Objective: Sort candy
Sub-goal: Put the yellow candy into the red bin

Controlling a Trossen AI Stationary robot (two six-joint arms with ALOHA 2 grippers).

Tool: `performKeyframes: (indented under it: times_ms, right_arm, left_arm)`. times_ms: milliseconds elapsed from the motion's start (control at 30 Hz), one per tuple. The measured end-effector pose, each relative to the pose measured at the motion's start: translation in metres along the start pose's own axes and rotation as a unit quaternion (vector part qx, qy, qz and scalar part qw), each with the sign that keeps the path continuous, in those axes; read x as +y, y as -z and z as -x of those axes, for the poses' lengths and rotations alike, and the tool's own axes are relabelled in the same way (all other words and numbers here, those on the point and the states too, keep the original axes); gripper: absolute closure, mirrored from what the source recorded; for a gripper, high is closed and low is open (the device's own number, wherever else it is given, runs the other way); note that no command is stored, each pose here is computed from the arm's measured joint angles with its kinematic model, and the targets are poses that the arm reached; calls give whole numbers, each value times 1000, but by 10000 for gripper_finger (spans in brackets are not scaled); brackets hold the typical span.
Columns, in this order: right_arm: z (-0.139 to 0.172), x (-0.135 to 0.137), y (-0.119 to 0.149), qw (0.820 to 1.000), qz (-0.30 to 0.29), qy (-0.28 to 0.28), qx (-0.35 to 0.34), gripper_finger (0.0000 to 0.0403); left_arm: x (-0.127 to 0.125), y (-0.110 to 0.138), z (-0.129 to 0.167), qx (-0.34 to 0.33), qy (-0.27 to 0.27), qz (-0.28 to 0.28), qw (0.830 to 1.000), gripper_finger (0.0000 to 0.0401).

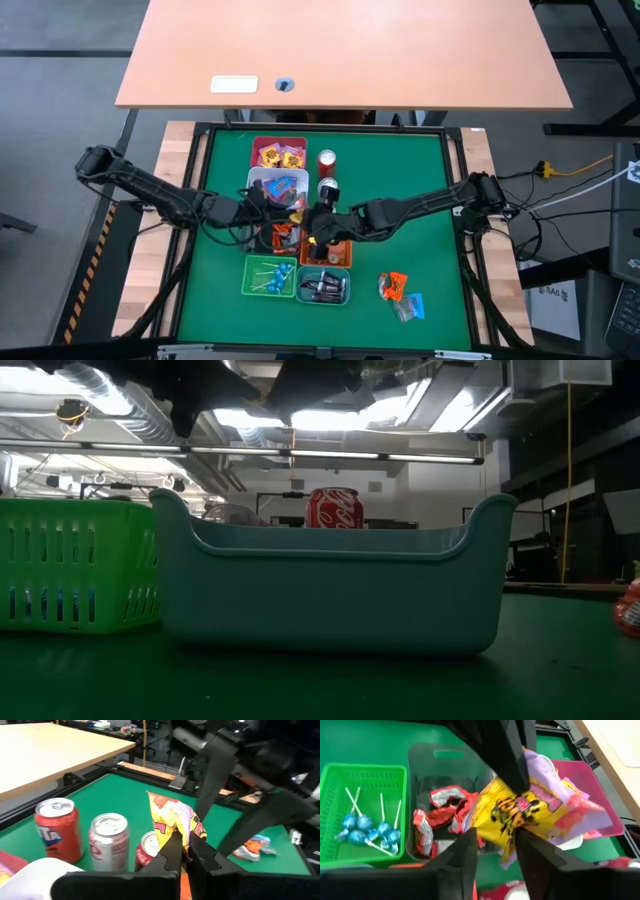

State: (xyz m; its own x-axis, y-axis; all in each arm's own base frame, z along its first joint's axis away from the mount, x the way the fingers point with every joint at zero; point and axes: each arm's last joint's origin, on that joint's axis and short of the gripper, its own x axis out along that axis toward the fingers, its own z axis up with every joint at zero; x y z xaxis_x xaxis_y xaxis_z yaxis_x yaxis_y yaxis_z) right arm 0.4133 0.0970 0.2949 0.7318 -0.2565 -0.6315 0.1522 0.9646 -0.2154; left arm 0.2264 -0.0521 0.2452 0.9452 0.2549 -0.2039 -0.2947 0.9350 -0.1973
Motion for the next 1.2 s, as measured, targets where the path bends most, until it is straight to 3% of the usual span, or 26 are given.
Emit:
performKeyframes:
  times_ms: [300,467,633,867,1033,1200]
  right_arm:
    - [39,-15,9,997,20,-11,70,253]
    - [58,-21,23,986,18,-43,157,255]
    - [67,-21,40,971,31,-24,237,255]
    - [71,-8,66,955,63,-14,290,255]
    - [72,3,92,942,34,-6,333,255]
    - [78,20,119,926,10,-7,377,255]
  left_arm:
    - [30,-8,-13,-5,-73,-47,996,401]
    - [65,-10,-22,20,-149,-54,987,401]
    - [103,-7,-24,70,-234,-49,968,401]
    - [144,-4,-18,121,-321,-34,939,401]
    - [163,-4,-14,130,-360,-20,924,401]
    - [171,-5,-12,130,-370,-12,920,401]
